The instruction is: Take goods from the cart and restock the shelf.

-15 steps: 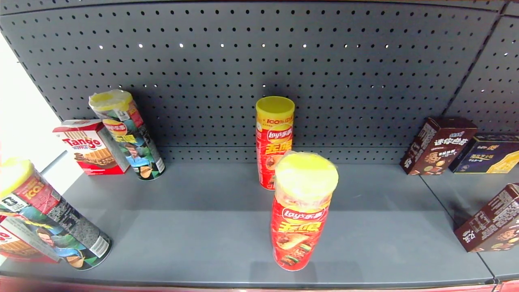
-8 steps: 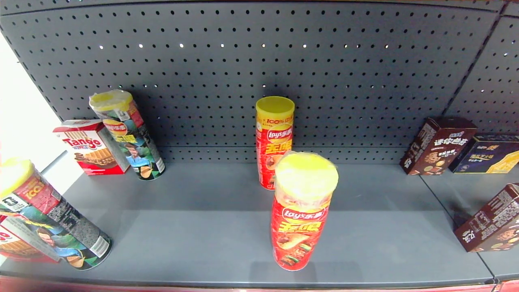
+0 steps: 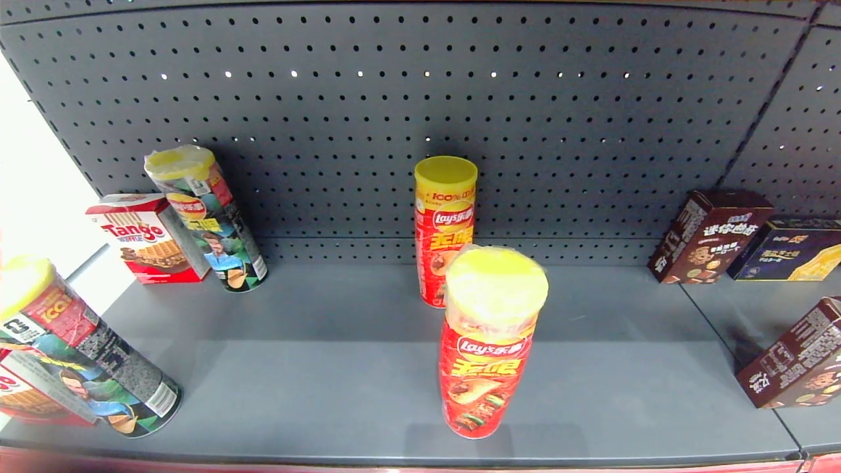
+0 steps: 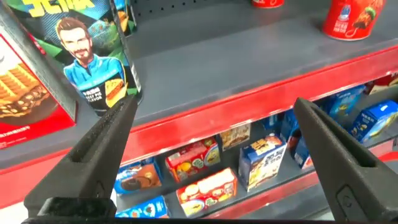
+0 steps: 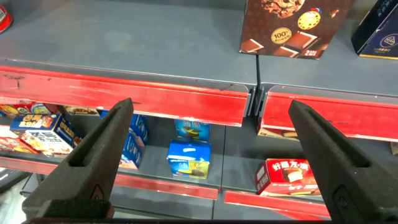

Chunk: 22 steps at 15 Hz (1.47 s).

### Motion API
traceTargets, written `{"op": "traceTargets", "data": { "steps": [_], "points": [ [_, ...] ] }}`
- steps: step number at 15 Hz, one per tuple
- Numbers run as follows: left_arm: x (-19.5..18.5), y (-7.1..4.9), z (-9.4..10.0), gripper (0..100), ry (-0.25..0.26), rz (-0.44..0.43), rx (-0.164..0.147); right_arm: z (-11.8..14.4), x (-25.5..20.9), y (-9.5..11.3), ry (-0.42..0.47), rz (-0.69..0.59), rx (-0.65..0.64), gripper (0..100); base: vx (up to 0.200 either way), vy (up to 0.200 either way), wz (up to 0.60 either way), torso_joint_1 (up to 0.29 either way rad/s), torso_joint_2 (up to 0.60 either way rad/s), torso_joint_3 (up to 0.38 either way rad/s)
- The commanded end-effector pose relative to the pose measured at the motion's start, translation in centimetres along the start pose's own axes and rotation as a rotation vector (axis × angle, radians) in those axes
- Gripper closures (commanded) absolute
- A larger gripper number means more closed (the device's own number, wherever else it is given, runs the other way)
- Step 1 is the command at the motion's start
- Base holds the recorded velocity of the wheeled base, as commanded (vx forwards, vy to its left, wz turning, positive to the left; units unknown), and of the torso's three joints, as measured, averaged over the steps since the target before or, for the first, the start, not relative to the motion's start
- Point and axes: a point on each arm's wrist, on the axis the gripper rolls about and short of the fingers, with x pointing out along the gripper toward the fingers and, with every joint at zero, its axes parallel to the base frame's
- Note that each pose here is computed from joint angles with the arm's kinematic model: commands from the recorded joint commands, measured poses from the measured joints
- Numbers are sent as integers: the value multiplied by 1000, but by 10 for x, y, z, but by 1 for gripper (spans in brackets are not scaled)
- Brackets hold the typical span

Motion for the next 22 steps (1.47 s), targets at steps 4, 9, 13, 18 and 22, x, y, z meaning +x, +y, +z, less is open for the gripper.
{"op": "traceTargets", "data": {
  "steps": [4,9,13,18,22],
  "points": [
    [-2,6,-8,0,86,329,-43,0,0,0,1,1,-1,0,0,0,0,0,0,0],
    [-2,6,-8,0,89,276,-33,0,0,0,1,1,1,0,0,0,0,0,0,0],
    [0,5,-8,0,101,236,-50,0,0,0,1,7,-1,0,0,0,0,0,0,0],
    [0,5,-8,0,100,239,-48,97,17,0,32,73,-51,0,0,0,0,0,0,0],
    [1,6,-7,0,124,224,-49,146,65,13,44,358,-143,0,0,0,0,0,0,0]
  ]
}}
